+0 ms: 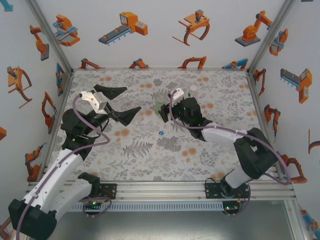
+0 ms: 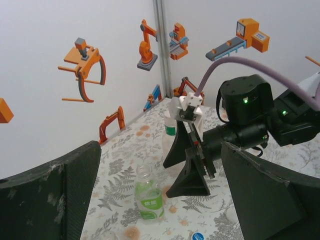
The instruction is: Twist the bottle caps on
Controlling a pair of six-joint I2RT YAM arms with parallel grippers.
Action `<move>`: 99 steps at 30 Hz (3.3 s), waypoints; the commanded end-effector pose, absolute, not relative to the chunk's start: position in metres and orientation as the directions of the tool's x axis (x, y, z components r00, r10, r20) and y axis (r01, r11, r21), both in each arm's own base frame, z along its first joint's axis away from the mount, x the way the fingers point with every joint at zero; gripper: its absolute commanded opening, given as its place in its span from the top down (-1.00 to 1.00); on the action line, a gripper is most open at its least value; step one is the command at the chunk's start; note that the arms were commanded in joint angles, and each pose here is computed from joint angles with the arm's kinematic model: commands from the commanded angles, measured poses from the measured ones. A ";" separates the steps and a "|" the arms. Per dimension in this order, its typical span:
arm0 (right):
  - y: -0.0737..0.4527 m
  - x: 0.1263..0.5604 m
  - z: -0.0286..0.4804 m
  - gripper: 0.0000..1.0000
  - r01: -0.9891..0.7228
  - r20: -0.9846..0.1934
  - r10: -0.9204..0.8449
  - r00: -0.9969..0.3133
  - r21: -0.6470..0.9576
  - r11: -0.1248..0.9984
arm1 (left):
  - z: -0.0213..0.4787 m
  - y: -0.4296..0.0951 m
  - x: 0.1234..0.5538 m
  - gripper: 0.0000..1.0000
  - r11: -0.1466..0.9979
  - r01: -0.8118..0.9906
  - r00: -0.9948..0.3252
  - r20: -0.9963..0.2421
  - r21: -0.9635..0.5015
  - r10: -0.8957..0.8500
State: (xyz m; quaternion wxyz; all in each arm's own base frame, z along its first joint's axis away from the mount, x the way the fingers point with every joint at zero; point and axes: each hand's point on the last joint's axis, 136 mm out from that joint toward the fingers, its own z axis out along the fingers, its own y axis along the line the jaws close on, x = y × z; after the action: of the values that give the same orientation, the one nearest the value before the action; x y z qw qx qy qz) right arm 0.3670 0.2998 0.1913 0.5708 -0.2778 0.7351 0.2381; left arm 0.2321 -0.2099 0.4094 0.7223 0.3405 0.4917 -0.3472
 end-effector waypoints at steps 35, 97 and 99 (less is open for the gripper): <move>0.319 0.424 0.140 -0.34 -0.612 -0.991 -0.077 -0.105 0.004 0.791 | 0.383 -0.233 0.245 -0.95 0.422 0.902 0.151 -0.981 0.088 -0.118; 0.335 0.175 0.440 0.29 -0.993 -0.979 0.204 -0.008 -0.016 -0.116 | 0.389 -0.279 0.176 -0.94 -0.044 0.996 0.073 -0.979 0.083 -0.190; 0.341 0.173 0.440 0.29 -0.990 -0.978 0.209 0.000 -0.029 -0.137 | 0.389 -0.280 0.178 -0.95 -0.051 0.996 0.057 -0.980 0.068 -0.191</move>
State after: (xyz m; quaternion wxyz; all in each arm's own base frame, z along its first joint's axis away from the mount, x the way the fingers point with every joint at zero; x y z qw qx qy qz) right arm 0.1860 0.3394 0.4121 0.4922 -0.4619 0.4630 0.5745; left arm 0.1844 -0.2797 0.3729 0.5490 0.4742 0.4378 -0.5311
